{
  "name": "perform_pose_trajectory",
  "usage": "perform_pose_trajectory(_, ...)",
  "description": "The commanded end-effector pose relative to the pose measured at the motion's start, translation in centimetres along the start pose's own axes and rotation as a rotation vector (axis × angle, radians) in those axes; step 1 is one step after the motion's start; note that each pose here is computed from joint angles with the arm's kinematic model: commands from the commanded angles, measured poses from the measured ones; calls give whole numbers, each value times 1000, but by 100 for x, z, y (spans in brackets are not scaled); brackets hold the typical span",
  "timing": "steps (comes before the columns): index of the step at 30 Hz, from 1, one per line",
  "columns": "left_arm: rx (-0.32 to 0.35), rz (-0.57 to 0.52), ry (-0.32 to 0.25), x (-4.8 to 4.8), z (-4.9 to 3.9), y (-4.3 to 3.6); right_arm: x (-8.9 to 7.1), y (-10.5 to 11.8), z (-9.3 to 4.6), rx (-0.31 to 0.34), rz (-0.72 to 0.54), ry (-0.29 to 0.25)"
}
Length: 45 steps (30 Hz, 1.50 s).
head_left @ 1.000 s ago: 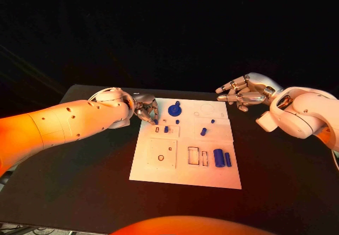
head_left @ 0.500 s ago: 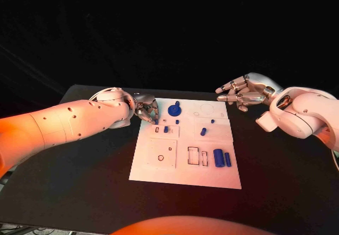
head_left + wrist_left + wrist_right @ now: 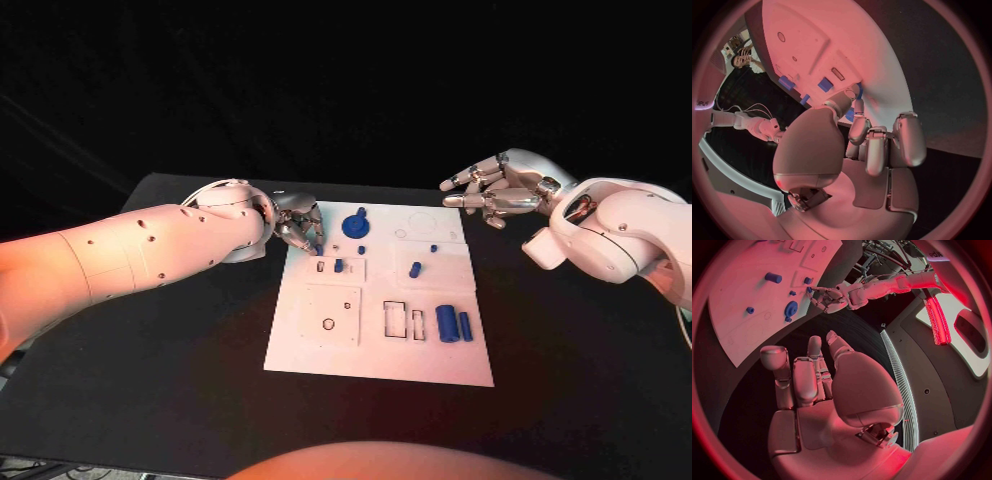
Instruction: Assemble the parts on the task board
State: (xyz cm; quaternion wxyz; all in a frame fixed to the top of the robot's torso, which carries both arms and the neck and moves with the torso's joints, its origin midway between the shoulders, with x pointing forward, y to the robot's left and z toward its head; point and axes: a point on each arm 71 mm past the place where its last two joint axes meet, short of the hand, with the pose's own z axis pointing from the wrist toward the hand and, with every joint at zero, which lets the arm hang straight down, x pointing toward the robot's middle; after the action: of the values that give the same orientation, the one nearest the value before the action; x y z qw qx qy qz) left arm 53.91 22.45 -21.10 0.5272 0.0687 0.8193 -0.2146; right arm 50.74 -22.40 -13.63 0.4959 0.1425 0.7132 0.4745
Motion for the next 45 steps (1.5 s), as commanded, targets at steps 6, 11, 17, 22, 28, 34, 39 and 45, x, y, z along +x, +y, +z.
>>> perform_pose_trajectory(6, 10, -24, 30, 49, -25, -17, 14, 8, 3, -10, -6, 9)
perform_pose_trajectory(11, 13, -30, 24, 39, -47, -21, 14, 7, 4, -10, -7, 9)
perform_pose_trajectory(17, 12, -32, 22, 35, -56, -18, 16, 8, 4, -10, -8, 9)
perform_pose_trajectory(22, 12, -32, 21, 33, -58, -14, 15, 7, 2, -10, -9, 9)
perform_pose_trajectory(28, 11, -33, 28, 37, -59, -15, 14, 6, 0, -10, -10, 9)
perform_pose_trajectory(34, 8, -35, 37, 44, -64, -10, 12, 5, -3, -9, -11, 9)
perform_pose_trajectory(39, 6, -35, 43, 48, -69, -6, 11, 4, -5, -9, -11, 9)
perform_pose_trajectory(45, 6, -36, 39, 46, -77, -5, 12, 4, -5, -9, -12, 9)
